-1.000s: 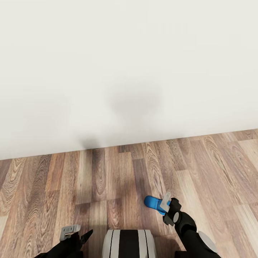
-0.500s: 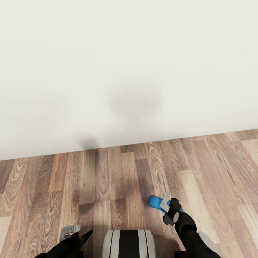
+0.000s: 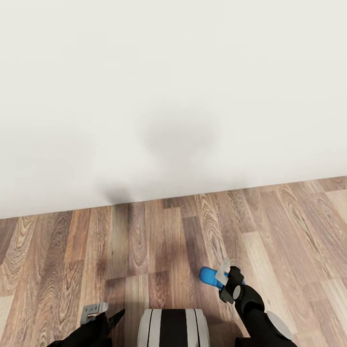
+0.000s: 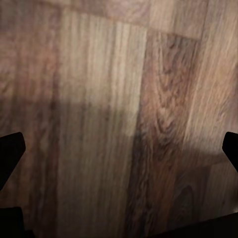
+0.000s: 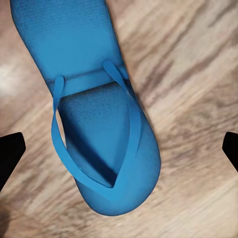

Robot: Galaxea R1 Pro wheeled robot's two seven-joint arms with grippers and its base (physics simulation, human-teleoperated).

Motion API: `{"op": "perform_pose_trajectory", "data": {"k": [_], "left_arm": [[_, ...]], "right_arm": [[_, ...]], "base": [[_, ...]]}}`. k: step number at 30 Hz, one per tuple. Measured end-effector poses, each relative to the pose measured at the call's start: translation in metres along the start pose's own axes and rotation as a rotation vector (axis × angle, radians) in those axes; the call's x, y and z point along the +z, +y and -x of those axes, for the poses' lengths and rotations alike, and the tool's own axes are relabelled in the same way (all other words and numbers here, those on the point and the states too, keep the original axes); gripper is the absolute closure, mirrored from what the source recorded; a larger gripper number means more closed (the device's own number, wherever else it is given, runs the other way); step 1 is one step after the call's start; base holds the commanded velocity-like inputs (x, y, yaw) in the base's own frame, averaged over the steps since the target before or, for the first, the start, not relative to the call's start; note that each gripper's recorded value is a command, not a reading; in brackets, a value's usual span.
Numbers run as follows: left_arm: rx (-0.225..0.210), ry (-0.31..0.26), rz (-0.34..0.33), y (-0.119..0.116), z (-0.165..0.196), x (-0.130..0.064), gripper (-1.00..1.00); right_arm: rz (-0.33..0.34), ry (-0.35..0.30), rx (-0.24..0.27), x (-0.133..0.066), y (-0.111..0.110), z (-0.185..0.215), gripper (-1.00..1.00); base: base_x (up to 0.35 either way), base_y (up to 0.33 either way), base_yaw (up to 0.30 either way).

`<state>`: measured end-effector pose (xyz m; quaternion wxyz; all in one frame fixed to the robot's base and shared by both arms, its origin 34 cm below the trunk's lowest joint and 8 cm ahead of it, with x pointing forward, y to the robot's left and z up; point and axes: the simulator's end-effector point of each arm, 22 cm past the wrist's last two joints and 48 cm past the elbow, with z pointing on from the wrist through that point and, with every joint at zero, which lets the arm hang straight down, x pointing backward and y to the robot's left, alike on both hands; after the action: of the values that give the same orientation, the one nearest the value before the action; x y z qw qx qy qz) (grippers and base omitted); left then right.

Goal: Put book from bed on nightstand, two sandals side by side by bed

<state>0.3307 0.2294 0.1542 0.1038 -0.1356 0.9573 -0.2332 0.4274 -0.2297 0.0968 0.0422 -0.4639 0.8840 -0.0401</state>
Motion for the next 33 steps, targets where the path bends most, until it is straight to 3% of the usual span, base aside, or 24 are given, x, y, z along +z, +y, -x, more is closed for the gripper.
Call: {"op": "perform_pose_trajectory", "data": {"k": [33], "left_arm": [[-0.022, 0.041, 0.012, 0.009, -0.017, 0.007, -1.0]], "right_arm": [[0.041, 0.029, -0.002, 0.015, 0.018, -0.012, -1.0]], "base": [[0.0, 0.0, 0.0]]}}
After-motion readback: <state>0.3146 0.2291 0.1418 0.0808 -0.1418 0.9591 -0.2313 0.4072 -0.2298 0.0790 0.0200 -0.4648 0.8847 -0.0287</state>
